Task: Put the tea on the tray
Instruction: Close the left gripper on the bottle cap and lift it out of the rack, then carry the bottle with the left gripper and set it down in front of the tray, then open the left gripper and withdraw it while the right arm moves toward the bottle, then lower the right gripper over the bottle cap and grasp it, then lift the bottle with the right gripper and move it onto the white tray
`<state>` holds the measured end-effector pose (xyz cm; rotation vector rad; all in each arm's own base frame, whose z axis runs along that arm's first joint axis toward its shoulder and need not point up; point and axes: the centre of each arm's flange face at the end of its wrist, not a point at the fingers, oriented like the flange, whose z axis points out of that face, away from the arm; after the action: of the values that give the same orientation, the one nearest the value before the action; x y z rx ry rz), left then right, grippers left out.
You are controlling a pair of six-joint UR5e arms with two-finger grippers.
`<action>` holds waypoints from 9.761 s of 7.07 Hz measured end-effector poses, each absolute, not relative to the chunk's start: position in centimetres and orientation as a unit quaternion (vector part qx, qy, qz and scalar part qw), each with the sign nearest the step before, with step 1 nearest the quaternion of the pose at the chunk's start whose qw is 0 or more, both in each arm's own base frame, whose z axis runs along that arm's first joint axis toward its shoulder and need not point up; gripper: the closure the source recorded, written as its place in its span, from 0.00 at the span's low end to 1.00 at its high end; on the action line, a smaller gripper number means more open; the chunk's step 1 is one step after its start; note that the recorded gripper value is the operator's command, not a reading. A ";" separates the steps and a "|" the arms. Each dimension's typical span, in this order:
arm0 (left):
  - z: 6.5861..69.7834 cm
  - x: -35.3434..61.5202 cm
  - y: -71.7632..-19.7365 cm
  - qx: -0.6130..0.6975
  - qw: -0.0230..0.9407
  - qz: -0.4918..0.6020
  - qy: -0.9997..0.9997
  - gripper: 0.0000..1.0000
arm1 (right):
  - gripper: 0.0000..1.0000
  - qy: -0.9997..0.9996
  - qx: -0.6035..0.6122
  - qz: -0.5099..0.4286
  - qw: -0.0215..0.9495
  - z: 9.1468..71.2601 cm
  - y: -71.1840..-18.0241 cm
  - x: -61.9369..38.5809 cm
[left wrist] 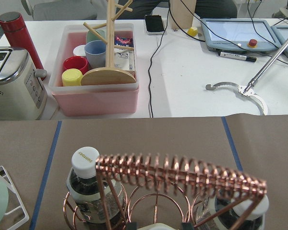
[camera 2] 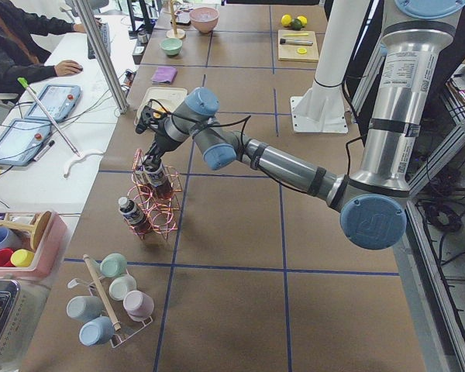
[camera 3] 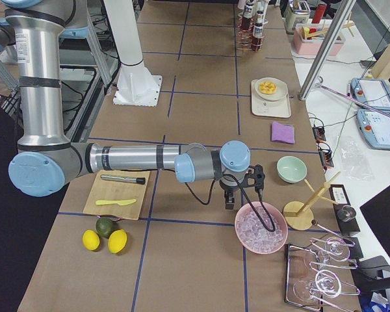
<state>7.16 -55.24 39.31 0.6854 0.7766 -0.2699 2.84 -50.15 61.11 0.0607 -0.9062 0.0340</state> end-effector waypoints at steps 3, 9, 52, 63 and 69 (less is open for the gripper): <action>32.4 5.4 -52.0 0.320 0.864 -0.139 0.363 1.00 | 0.00 -0.437 0.027 0.018 0.899 61.4 -50.1 2.8; 17.7 20.4 -48.2 0.292 0.870 -0.128 0.376 1.00 | 0.00 -0.440 0.044 0.006 0.897 59.3 -51.3 2.6; 55.7 5.8 -46.3 0.061 0.957 0.064 0.275 0.00 | 0.00 -0.423 0.044 0.097 0.900 9.0 -41.2 -40.1; 63.4 1.6 -47.0 0.038 0.942 0.064 0.328 0.00 | 0.22 -0.380 0.097 0.079 0.916 7.4 -46.0 -51.5; 63.0 1.7 -47.4 0.043 0.941 0.065 0.328 0.00 | 0.34 -0.382 0.101 0.079 0.915 8.3 -47.3 -52.6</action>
<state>1.67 -47.43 63.00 0.0871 0.6698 0.1317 -52.55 -47.28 8.33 0.2071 -0.7853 0.1627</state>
